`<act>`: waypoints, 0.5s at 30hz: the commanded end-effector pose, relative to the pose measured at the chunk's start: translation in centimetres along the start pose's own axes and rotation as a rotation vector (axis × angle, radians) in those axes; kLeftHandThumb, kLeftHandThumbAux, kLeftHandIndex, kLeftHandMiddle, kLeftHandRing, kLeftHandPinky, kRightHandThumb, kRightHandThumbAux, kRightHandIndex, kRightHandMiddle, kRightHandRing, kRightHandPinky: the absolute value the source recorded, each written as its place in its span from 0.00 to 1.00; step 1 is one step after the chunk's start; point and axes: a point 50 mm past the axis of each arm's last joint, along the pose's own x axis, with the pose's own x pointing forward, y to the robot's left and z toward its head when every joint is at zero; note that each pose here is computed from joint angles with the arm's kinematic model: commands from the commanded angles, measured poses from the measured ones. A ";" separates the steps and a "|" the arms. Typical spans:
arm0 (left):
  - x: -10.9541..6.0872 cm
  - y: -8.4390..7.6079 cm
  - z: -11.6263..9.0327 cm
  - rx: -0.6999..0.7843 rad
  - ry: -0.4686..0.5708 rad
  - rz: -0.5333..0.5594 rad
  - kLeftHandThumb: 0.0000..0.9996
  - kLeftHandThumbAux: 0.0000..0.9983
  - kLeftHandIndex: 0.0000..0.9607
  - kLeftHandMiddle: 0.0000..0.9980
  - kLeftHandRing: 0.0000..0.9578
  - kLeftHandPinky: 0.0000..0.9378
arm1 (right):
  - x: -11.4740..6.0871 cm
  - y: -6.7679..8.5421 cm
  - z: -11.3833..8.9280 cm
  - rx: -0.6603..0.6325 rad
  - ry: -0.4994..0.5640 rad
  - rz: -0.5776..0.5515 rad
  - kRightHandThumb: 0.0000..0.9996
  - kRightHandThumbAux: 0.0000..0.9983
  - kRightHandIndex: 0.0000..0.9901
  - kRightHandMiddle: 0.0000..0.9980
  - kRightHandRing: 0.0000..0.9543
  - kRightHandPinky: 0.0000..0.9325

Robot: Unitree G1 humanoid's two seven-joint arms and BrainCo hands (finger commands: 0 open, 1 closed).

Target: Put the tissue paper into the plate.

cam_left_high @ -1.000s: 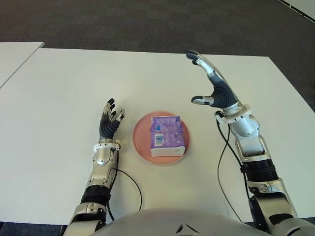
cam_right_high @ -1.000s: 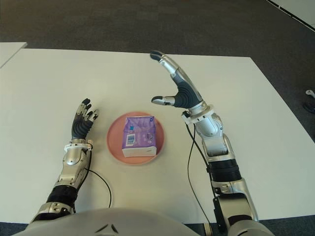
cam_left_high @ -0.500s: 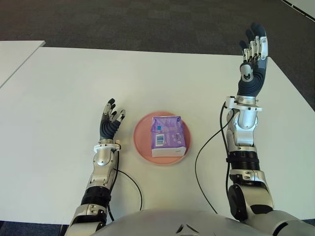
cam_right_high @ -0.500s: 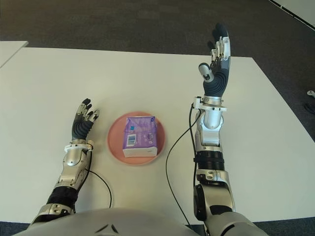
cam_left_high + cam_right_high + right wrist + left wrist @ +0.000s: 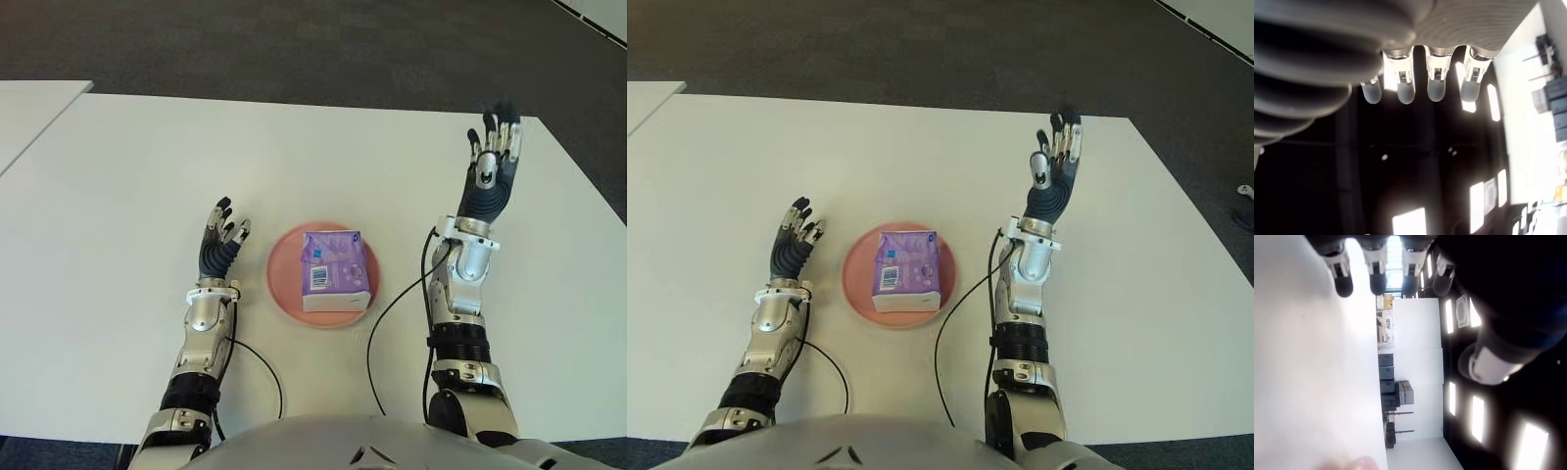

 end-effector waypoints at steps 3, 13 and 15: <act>-1.3 0.1 -1.9 -0.003 0.112 -0.004 0.03 0.62 0.00 0.00 0.00 0.00 | -3.6 -1.3 -3.3 -0.041 0.174 -0.093 0.00 0.45 0.00 0.00 0.00 0.00; -1.5 0.2 -1.8 0.003 0.107 -0.027 0.03 0.63 0.00 0.00 0.00 0.00 | -6.4 -2.4 -4.8 -0.054 0.276 -0.101 0.00 0.46 0.00 0.00 0.00 0.00; -1.5 0.2 -1.7 -0.004 0.107 -0.026 0.03 0.63 0.00 0.00 0.00 0.00 | -6.6 -2.7 -5.1 -0.063 0.295 -0.092 0.00 0.46 0.00 0.00 0.00 0.00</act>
